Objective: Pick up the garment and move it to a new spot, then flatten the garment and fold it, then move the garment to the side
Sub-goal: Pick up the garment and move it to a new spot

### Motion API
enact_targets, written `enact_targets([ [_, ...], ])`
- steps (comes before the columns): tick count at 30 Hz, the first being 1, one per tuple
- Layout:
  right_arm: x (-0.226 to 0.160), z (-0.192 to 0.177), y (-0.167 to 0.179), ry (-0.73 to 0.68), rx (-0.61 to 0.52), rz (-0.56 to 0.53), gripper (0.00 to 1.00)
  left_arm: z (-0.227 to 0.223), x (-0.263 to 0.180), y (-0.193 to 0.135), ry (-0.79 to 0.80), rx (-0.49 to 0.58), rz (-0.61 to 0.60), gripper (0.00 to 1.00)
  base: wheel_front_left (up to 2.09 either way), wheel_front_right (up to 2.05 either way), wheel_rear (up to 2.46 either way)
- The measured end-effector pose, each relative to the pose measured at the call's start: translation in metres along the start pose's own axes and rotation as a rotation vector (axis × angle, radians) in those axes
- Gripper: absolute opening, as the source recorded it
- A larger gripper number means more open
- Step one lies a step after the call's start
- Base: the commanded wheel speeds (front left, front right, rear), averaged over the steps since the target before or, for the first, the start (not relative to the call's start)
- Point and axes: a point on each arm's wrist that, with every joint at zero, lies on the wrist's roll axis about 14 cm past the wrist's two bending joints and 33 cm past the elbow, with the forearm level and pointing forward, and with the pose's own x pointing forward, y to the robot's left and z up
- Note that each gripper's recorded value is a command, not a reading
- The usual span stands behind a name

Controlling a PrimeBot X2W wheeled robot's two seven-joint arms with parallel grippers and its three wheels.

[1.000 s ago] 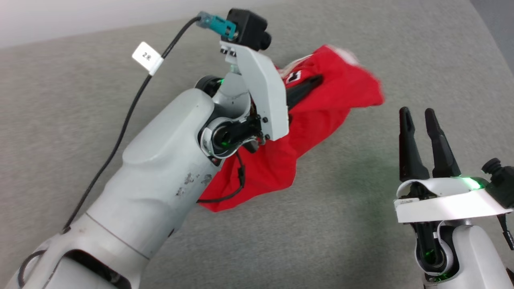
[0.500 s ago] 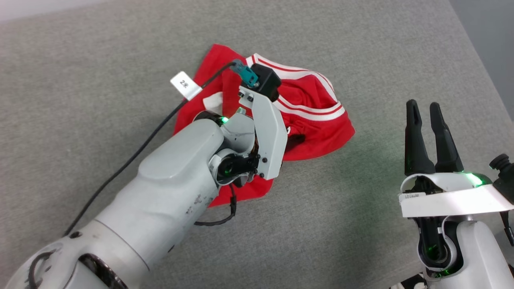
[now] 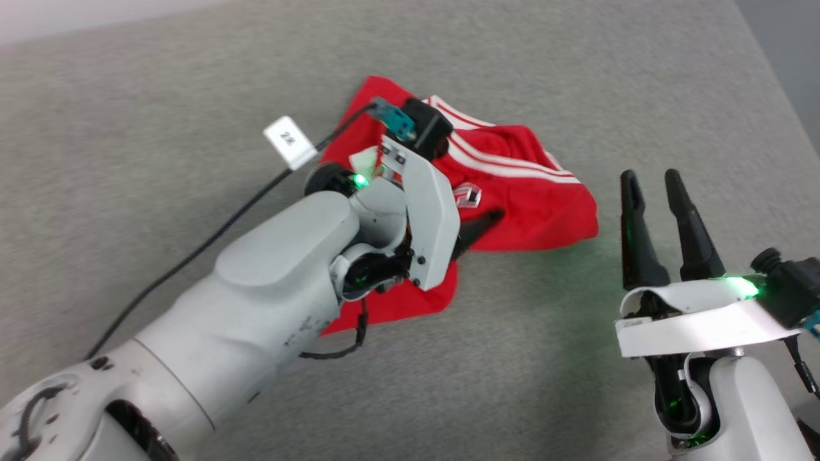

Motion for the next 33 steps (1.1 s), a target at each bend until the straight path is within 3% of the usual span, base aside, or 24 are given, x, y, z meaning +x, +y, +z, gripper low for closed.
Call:
enact_targets([
  [7, 0.003, -0.013, 0.022, 0.031, -0.072, 0.076, 1.00, 0.031, -0.040, -0.013, -0.209, -0.050, 0.000, 1.00, 0.00, 0.00, 0.00],
  [11, 0.001, -0.021, 0.031, 0.062, -0.110, 0.127, 1.00, 0.030, -0.072, -0.002, -0.307, -0.090, 0.061, 1.00, 0.00, 0.00, 0.00],
  [20, -0.004, -0.030, 0.035, 0.111, -0.175, 0.208, 1.00, -0.023, -0.154, 0.040, -0.491, -0.262, 0.311, 1.00, 0.00, 0.00, 0.00],
  [33, -0.012, -0.024, 0.045, 0.112, -0.183, 0.274, 1.00, -0.093, -0.291, 0.076, -0.717, -0.341, 0.711, 1.00, 0.00, 0.00, 0.00],
])
